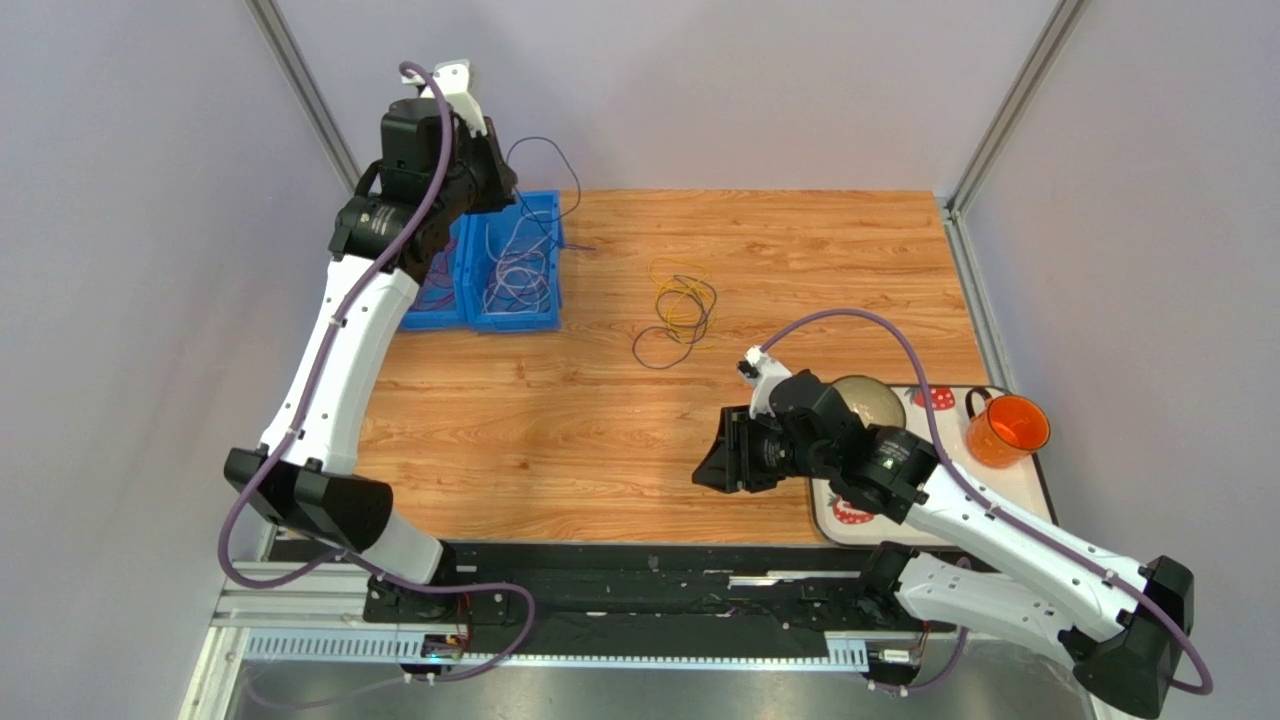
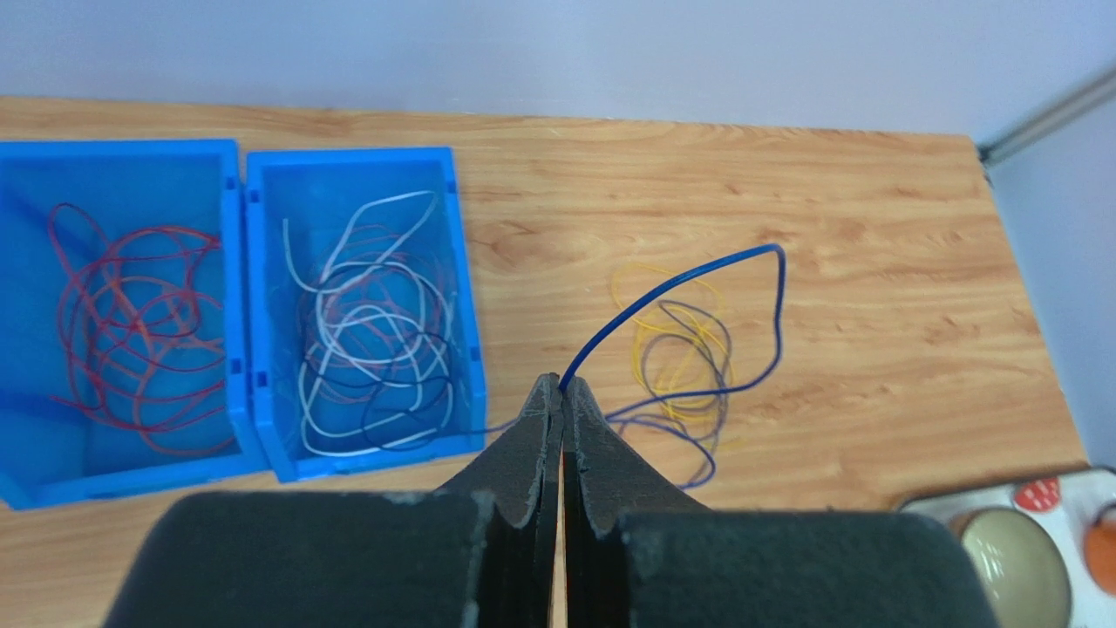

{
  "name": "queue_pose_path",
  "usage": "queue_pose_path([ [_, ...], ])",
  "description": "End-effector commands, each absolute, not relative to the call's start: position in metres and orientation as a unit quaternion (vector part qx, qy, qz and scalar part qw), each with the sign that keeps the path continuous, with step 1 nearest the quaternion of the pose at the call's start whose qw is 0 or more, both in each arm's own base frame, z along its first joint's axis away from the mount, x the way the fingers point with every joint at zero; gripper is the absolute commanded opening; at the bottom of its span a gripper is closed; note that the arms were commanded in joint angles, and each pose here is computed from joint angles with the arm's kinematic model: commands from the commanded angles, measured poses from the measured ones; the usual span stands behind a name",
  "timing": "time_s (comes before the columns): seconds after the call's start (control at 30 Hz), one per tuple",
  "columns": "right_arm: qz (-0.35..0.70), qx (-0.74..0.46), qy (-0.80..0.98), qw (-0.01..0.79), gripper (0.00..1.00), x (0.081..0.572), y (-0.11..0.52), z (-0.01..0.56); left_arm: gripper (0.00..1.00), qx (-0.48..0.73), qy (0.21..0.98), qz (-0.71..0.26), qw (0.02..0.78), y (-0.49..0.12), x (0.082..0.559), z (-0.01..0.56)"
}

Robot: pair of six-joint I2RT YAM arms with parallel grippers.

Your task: Untangle the cables

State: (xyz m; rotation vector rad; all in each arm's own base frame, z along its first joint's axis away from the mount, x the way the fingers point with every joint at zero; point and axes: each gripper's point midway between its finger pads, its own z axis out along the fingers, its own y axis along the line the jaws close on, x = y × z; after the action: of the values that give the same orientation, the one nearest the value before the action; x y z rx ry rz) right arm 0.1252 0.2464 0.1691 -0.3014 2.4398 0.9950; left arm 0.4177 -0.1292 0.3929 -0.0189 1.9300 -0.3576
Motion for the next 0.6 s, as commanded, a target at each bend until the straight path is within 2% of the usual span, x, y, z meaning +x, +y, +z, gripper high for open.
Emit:
queue_pose_path([
  [0.0,0.361,-0.118,0.888,0.258,0.42,0.131,0.249,0.176,0.0,-0.031,0.815,-0.113,0.567,-0.103,0.441,0.395],
  [0.37,0.346,-0.13,0.895,0.25,0.42,0.135,0.252,0.167,0.0,-0.093,0.837,-0.083,0.533,-0.06,0.502,0.352],
  [0.47,0.345,-0.133,0.896,0.246,0.42,0.134,0.253,0.165,0.25,-0.111,0.854,-0.094,0.5,-0.056,0.51,0.33],
  [0.5,0.344,-0.133,0.896,0.245,0.42,0.135,0.254,0.164,0.38,-0.121,0.858,-0.092,0.491,-0.052,0.512,0.326],
  [0.57,0.345,-0.134,0.897,0.244,0.42,0.134,0.254,0.164,0.48,-0.129,0.867,-0.095,0.472,-0.05,0.513,0.316],
])
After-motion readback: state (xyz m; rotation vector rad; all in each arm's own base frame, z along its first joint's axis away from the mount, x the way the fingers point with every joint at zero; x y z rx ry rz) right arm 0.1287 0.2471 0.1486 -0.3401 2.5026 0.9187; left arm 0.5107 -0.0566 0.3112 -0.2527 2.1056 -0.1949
